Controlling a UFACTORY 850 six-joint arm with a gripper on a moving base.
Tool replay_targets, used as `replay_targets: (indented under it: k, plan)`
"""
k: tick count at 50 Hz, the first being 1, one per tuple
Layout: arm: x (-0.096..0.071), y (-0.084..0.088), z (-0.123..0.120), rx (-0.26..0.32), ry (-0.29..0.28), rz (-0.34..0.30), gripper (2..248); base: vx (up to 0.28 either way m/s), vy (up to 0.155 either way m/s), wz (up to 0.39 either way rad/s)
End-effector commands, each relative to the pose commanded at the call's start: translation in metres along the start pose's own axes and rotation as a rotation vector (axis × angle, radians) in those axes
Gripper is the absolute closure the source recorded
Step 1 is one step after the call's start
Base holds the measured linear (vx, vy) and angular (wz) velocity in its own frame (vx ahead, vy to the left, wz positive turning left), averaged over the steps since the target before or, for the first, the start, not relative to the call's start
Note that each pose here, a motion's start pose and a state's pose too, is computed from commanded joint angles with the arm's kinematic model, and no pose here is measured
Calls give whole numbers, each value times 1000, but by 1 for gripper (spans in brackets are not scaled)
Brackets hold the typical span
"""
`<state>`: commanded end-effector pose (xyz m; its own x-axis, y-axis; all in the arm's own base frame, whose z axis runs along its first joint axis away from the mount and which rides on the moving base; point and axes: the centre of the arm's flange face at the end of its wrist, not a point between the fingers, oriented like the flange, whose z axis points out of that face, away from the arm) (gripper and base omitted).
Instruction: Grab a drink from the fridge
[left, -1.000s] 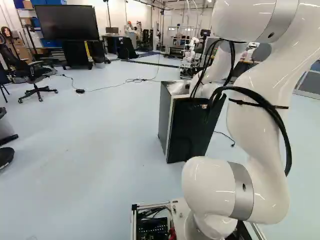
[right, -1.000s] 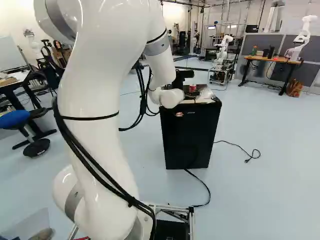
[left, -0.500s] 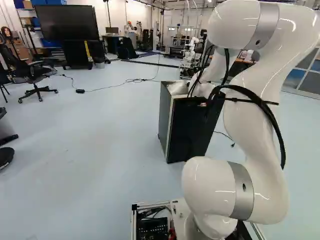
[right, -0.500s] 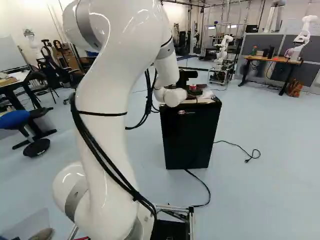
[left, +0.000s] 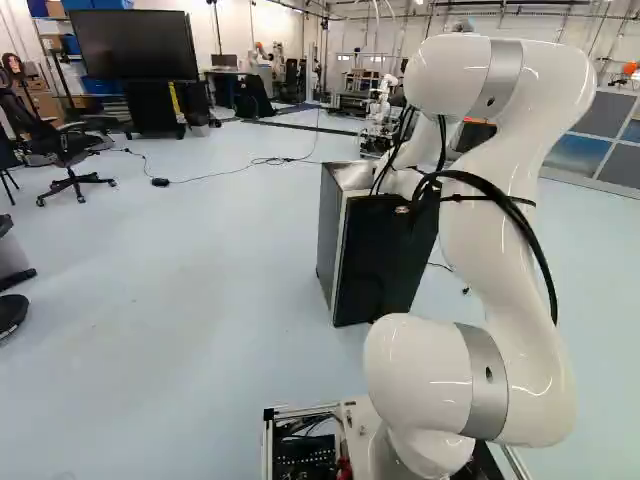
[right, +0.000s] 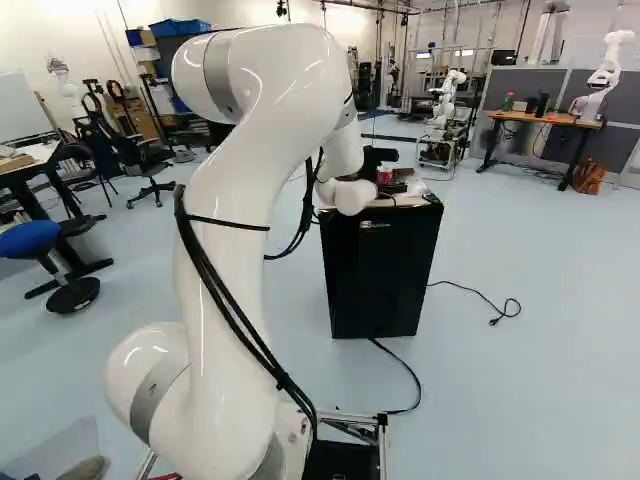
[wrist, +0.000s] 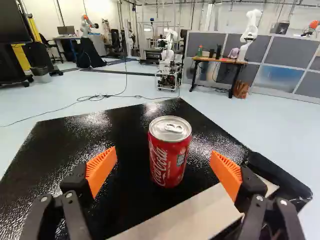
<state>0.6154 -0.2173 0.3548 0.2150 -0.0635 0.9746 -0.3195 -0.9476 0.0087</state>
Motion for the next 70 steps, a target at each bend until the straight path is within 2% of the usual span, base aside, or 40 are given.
replay_targets:
  k: [21, 22, 27, 28, 32, 33, 37, 38, 42, 43, 53, 70]
  plan:
    - [0, -1, 11, 1, 8, 0, 3, 0, 0, 0]
    - [0, -1, 11, 1, 8, 0, 25, 0, 0, 0]
    - [0, -1, 11, 1, 8, 0, 25, 0, 0, 0]
    - [0, -1, 11, 1, 8, 0, 63, 0, 0, 0]
    - [0, -1, 11, 1, 8, 0, 63, 0, 0, 0]
    - [0, -1, 11, 1, 8, 0, 102, 0, 0, 0]
    - [0, -1, 11, 1, 8, 0, 102, 0, 0, 0]
    - [0, -1, 11, 1, 8, 0, 140, 0, 0, 0]
    - [0, -1, 11, 1, 8, 0, 140, 0, 0, 0]
    - [0, -1, 11, 1, 8, 0, 152, 0, 0, 0]
    - [1, -1, 10, 1, 10, 0, 152, 0, 0, 0]
    - [19, -1, 5, 1, 36, -1, 152, 0, 0, 0]
